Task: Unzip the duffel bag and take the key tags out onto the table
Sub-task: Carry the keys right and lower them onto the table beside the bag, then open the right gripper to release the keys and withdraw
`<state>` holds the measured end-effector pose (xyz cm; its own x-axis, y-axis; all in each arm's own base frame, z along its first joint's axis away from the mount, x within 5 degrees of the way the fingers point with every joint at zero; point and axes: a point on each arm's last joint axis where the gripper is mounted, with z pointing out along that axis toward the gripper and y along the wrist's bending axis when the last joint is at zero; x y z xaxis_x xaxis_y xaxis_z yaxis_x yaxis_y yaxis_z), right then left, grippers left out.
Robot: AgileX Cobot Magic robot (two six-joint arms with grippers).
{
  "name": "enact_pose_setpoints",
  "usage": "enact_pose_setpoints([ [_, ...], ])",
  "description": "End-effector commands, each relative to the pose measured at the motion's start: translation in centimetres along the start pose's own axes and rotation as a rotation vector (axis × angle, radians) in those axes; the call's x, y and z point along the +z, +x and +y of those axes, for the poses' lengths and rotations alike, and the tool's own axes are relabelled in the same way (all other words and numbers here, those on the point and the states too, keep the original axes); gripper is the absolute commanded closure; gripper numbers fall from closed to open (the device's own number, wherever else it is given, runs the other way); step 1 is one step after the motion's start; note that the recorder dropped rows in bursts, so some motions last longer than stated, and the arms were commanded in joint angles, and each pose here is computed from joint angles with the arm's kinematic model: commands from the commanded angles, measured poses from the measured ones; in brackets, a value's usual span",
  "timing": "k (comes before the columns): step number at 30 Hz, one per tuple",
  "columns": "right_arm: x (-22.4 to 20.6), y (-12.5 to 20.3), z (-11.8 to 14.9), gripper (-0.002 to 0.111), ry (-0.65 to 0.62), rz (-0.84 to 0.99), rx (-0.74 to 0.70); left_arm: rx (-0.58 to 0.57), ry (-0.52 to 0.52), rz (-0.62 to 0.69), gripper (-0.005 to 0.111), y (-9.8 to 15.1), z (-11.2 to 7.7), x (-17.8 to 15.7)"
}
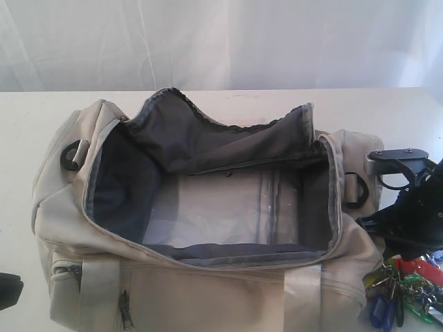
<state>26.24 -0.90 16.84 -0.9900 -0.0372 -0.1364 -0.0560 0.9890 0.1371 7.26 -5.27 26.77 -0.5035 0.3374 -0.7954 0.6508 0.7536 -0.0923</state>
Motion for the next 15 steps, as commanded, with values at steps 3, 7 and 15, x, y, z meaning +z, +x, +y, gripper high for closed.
enact_pose_setpoints([
  [3, -0.9, 0.0, 0.4, 0.058, -0.030, 0.026, -0.020, -0.017, 0.026, -0.005, 0.107, 0.1, -0.2, 0.1],
  [7, -3.1, 0.0, 0.8, 0.058, -0.041, 0.044, -0.037, -0.017, 0.026, -0.005, 0.107, 0.1, -0.2, 0.1],
  [15, -7.6, 1.6, 1.7, 0.083, -0.028, -0.059, -0.050, -0.017, 0.026, -0.005, 0.107, 0.1, -0.2, 0.1],
])
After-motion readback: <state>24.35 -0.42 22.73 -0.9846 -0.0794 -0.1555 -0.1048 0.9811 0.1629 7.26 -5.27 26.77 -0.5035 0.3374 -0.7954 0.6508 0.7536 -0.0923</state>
